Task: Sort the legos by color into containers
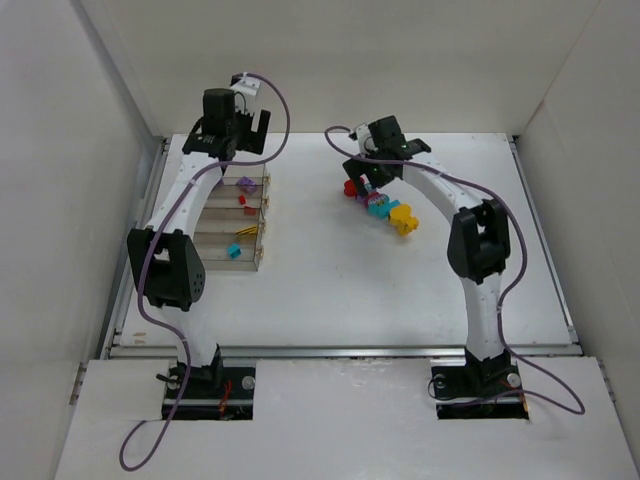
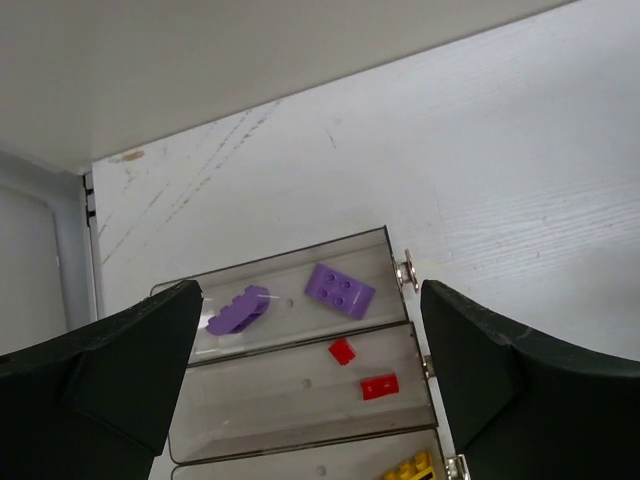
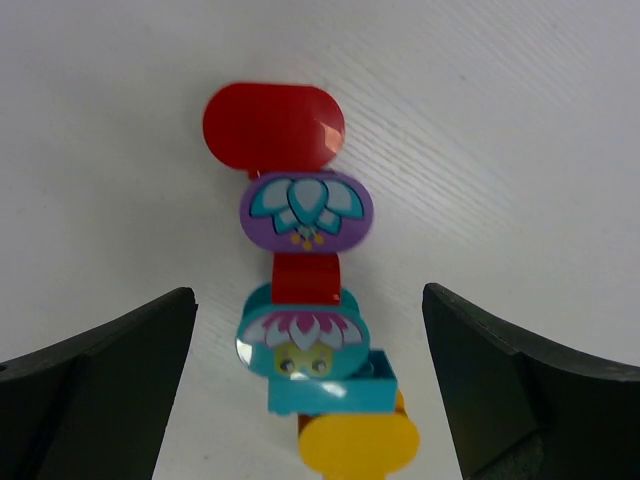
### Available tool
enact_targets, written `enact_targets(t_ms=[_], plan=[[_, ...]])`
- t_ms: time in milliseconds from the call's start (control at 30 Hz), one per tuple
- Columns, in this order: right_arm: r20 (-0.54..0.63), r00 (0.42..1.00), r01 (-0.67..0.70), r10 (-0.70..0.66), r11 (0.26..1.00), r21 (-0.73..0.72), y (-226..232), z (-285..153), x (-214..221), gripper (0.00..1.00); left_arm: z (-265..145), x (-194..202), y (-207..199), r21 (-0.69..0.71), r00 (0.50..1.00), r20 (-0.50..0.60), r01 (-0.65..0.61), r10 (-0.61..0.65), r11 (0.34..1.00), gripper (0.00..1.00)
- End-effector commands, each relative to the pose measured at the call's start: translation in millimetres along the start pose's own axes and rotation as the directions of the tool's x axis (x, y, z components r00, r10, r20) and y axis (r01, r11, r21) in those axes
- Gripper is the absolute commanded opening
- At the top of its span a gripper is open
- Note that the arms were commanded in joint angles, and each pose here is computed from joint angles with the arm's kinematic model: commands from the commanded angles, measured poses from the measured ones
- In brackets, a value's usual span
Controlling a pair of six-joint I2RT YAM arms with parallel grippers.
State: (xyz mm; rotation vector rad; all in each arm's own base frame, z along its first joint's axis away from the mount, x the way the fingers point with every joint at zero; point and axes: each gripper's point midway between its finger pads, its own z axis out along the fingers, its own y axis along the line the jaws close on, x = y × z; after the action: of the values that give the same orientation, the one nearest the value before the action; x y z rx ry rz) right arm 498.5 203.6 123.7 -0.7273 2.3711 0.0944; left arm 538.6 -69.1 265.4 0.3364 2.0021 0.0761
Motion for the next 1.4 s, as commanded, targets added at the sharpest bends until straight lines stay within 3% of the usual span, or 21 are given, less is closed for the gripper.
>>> enact_targets(t_ms=[0,300,800,1033,1267,1367], plan=[[0.087,0.996,0.037,-0.035,0.999,-0.016,0,11,-31,1.00,-5,13,-5,0.033,0.999,-0.033,-0.008,0.009,0.999,0.89],[0.027,0.999,0.043,-0.044,0.999,0.028,-8,46,-16,1.00,-7,19,-3,0.014,0.999,-0.048,-0.009,0.010,1.000,0.89],[0.001,0.999,0.032,-0.032,0.999,-0.040,11,80,-4,0.98,-2,18,-6,0.036,0.998,-0.059,-0.009,0.011,0.999,0.89],[0.016,0.999,0.033,-0.032,0.998,-0.057,14,78,-7,0.76,-3,20,-5,0.029,0.997,-0.070,-0.009,0.011,1.000,0.89],[0.054,0.998,0.035,-0.032,0.998,-0.060,14,60,-15,0.37,-4,21,-23,0.099,0.996,-0.073,-0.035,0.042,0.994,0.89],[0.071,0.997,0.037,-0.032,0.997,-0.066,15,47,-18,0.33,-10,16,-35,0.157,0.996,-0.059,-0.059,0.069,0.986,0.88]])
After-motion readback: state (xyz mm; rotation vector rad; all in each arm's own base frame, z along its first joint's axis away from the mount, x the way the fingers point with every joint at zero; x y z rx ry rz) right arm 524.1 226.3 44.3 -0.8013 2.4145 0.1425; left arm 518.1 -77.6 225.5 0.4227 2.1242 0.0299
